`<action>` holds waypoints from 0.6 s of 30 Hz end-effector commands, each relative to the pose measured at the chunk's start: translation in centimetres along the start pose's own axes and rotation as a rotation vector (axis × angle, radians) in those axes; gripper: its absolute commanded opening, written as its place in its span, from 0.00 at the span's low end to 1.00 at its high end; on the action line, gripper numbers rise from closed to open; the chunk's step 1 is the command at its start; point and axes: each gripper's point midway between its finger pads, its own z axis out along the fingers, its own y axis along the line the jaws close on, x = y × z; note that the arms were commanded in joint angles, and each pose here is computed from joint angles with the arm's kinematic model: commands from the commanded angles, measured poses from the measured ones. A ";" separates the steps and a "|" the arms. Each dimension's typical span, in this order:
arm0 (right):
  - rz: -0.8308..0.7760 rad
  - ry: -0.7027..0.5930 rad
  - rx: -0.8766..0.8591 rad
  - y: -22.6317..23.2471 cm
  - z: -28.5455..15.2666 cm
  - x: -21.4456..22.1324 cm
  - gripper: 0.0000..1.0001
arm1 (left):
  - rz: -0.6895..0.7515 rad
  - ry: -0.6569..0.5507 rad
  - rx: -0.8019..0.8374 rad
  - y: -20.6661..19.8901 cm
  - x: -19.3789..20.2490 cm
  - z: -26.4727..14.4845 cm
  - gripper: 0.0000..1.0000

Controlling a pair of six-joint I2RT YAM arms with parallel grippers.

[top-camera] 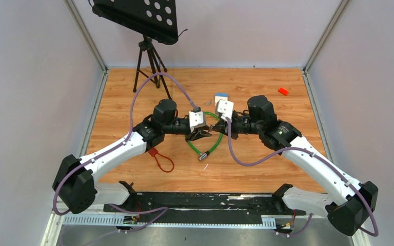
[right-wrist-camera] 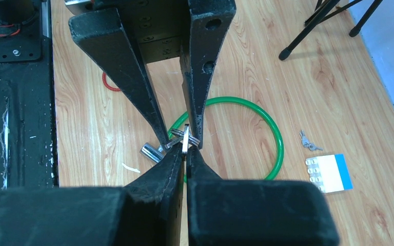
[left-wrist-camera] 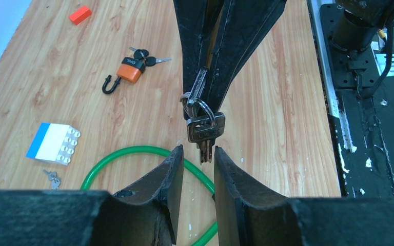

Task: Unlock with the key
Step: Pick up the key from the center of the board.

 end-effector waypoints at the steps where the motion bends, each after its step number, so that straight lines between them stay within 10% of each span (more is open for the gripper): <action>1: -0.023 -0.047 0.018 -0.4 -0.4 -1.3 0.00 | 0.025 -0.065 0.015 0.0 -2.8 0.0 0.34; 18: -0.024 -0.007 0.063 -1.1 -0.6 0.5 0.00 | 0.022 -0.061 -0.001 0.3 -3.4 -0.4 0.05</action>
